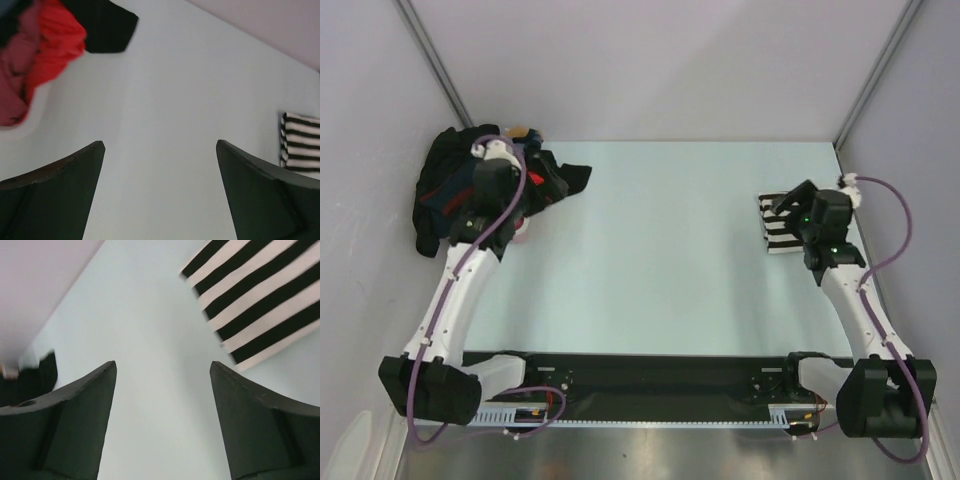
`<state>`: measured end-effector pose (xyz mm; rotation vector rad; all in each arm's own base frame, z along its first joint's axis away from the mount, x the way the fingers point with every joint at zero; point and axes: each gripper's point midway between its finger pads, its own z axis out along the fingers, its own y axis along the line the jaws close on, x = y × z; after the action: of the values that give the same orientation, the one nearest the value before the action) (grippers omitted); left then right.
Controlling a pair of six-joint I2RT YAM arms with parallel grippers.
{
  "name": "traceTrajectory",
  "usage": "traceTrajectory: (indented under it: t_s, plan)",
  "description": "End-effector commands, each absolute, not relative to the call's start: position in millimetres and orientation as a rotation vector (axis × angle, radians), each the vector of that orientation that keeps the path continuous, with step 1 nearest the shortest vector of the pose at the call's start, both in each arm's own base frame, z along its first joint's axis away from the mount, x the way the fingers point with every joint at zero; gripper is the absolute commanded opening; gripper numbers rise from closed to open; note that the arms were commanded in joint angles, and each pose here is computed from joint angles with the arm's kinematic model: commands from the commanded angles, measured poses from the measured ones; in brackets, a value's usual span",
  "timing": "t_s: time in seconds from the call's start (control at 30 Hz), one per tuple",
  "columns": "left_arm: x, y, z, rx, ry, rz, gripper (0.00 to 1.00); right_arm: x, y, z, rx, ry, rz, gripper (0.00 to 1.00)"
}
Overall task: Fold and stack the tank tops
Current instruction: Neatly place the folded tank top to the corner, then grab the tank top from the pile
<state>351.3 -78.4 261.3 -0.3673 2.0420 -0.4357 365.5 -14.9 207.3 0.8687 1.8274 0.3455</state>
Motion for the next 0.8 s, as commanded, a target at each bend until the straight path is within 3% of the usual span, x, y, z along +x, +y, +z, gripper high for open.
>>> traceTrajectory:
  t_s: [0.0,0.17,0.3,0.57,0.77]
  plan:
    - [365,-21,295,-0.516,1.98,-0.21,1.0,364,44,214,0.611,1.878,0.47,0.79]
    - [381,43,334,-0.719,1.862,-0.141,1.0,341,129,189,0.36,1.976,0.594,0.74]
    - [400,80,326,-0.849,1.841,-0.148,1.0,334,155,166,0.26,1.988,0.536,0.73]
    - [450,137,288,-1.005,1.881,0.031,0.91,332,166,139,0.236,2.015,0.51,0.71]
    - [444,179,269,-1.165,1.86,0.223,0.86,333,164,130,0.247,2.032,0.495,0.71]
